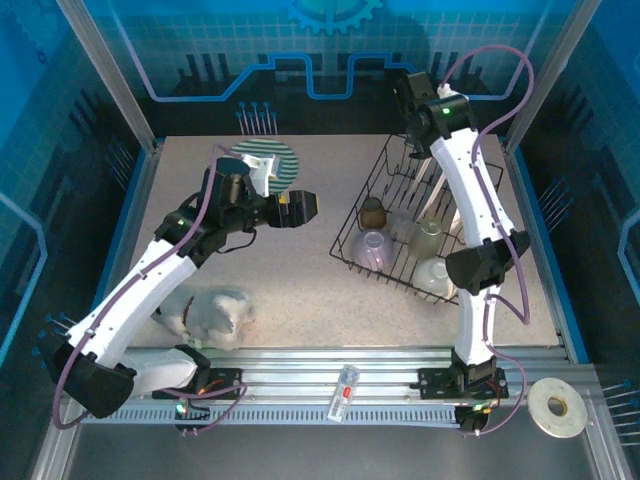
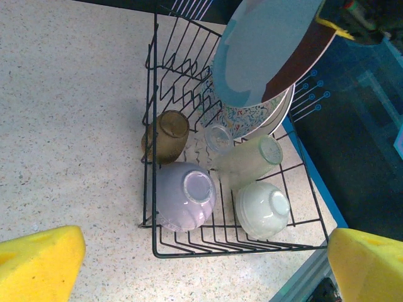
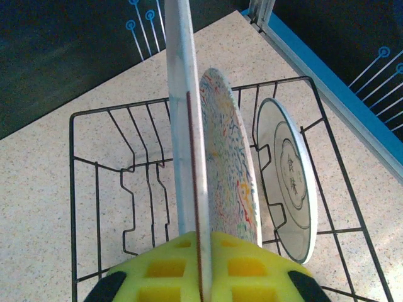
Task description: Unload the mixed dishes from the dish rack
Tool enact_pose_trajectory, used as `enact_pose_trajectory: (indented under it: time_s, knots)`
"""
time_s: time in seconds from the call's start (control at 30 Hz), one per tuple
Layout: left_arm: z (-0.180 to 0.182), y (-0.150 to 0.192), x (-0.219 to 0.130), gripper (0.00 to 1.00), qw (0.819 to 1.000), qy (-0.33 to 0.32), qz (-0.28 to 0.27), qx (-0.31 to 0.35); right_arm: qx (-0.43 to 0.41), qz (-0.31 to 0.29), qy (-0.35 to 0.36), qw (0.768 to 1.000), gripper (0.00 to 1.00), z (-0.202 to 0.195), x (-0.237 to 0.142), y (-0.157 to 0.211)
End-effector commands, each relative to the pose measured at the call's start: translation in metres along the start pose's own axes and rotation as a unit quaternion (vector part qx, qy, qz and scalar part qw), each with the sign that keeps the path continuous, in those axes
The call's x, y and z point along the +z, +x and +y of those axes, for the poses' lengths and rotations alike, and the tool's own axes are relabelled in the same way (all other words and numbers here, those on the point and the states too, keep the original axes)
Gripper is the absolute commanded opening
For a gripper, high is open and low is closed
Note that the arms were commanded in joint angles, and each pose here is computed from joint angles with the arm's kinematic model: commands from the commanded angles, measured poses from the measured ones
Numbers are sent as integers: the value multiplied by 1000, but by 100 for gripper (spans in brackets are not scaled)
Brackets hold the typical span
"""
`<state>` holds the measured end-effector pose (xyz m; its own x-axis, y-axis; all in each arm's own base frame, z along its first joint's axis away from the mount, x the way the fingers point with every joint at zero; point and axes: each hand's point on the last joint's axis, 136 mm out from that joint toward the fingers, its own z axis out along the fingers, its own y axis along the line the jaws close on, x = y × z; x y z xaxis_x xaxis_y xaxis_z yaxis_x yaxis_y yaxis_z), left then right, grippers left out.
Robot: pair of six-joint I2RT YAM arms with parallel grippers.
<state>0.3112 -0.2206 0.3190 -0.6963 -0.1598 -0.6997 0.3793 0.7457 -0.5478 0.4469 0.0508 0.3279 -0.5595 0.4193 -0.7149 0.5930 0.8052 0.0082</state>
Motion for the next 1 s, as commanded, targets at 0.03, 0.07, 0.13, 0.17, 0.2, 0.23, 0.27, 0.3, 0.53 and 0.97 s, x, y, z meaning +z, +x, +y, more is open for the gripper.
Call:
enact_pose_trajectory:
  time_s: [0.03,0.07,0.13,0.17,0.2,0.23,0.27,0.3,0.53,0.97]
  knots:
    - [-13,-9,2,99,1000,25,-8,-3,19,-50,-35,998,0,-11,-40,-27]
    - [-13,-9,4,99,1000,27,-7,-5,18,-55,-45,997,0,-11,-46,-29]
    - [-13,-11,8,99,1000,30,-7,-6,14,-70,-69,995,0,-13,-62,-36]
    - [-14,-13,10,99,999,32,-8,-5,11,-78,-84,993,0,-13,-70,-40]
    - [-16,-16,12,99,999,34,-8,-4,5,-89,-101,991,0,-13,-80,-43]
    - [-17,-18,14,99,999,38,-7,-2,1,-100,-113,989,0,-15,-89,-46]
    - [-19,-21,16,99,999,41,-8,-1,-1,-111,-129,985,0,-16,-99,-49]
    - [-21,-23,18,99,999,46,-8,0,-7,-127,-151,980,0,-17,-109,-52]
    - [-32,-46,40,99,996,82,-12,-25,-12,-183,-313,932,0,-31,-162,-41]
    - [-11,-112,80,99,955,225,-26,-191,82,-154,-480,860,0,-96,-186,-16]
